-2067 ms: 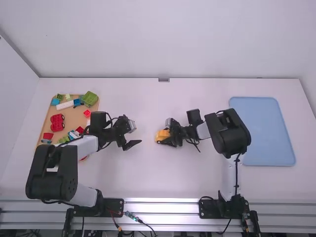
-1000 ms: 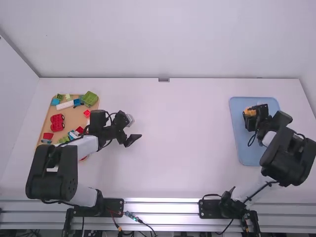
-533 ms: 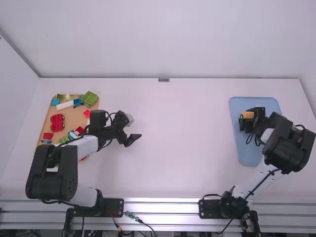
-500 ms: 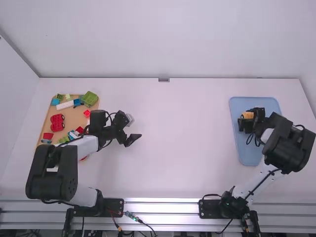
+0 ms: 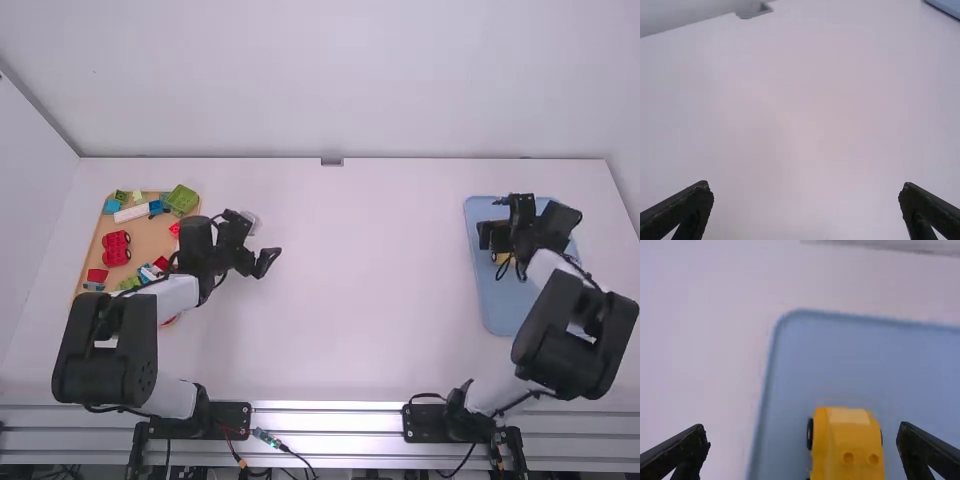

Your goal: Assemble lego blocks to make yellow taxi

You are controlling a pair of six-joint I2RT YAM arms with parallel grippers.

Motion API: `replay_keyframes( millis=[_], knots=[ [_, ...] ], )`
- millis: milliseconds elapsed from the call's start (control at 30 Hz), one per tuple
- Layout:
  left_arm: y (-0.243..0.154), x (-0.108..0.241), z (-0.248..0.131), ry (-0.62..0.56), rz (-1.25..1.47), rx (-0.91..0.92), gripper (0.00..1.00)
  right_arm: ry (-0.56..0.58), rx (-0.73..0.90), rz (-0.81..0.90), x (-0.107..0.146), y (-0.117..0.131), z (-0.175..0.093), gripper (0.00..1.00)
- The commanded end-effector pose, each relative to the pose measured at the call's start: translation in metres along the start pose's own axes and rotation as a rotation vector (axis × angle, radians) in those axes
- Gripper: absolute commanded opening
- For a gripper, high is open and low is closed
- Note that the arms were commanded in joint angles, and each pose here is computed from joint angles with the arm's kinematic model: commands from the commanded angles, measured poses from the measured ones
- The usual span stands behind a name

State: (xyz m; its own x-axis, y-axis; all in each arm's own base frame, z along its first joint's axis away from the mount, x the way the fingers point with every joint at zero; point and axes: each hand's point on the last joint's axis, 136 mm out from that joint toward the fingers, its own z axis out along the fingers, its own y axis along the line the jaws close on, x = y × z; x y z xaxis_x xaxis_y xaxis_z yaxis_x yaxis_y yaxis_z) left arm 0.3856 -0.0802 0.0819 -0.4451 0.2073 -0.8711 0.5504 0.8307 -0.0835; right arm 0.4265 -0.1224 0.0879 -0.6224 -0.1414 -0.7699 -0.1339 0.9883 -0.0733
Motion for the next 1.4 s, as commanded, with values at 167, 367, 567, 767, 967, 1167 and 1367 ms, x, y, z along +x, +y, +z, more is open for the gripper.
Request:
replay_keyframes(
  millis=[167, 367, 567, 767, 967, 1167, 1367],
  knots=[
    [0.031, -0.021, -0.016, -0.062, -0.155, -0.214, 0.99, -0.114, -0.024, -0.018, -0.062, 0.048, -0.030, 0.99],
    [0.039, -0.055, -0.040, -0.168, -0.185, -0.296, 0.99, -0.194, -0.090, -0.109, -0.094, 0.094, -0.041, 0.99],
    [0.028, -0.050, -0.048, -0.153, -0.163, -0.311, 0.95, -0.176, -0.119, -0.106, -0.087, 0.121, -0.046, 0.95],
    [0.027, -0.014, -0.061, -0.072, -0.197, -0.383, 0.87, -0.085, -0.127, -0.056, -0.055, 0.148, -0.054, 0.88],
    [0.025, 0.035, -0.079, 0.038, -0.233, -0.475, 0.77, -0.047, -0.051, 0.035, -0.028, 0.144, -0.067, 0.78],
    [0.011, 0.095, -0.099, 0.169, -0.267, -0.527, 0.64, -0.038, 0.044, 0.141, 0.002, 0.132, -0.082, 0.65],
    [-0.010, 0.149, -0.112, 0.284, -0.298, -0.512, 0.52, -0.038, 0.044, 0.141, 0.030, 0.136, -0.093, 0.54]
  ],
)
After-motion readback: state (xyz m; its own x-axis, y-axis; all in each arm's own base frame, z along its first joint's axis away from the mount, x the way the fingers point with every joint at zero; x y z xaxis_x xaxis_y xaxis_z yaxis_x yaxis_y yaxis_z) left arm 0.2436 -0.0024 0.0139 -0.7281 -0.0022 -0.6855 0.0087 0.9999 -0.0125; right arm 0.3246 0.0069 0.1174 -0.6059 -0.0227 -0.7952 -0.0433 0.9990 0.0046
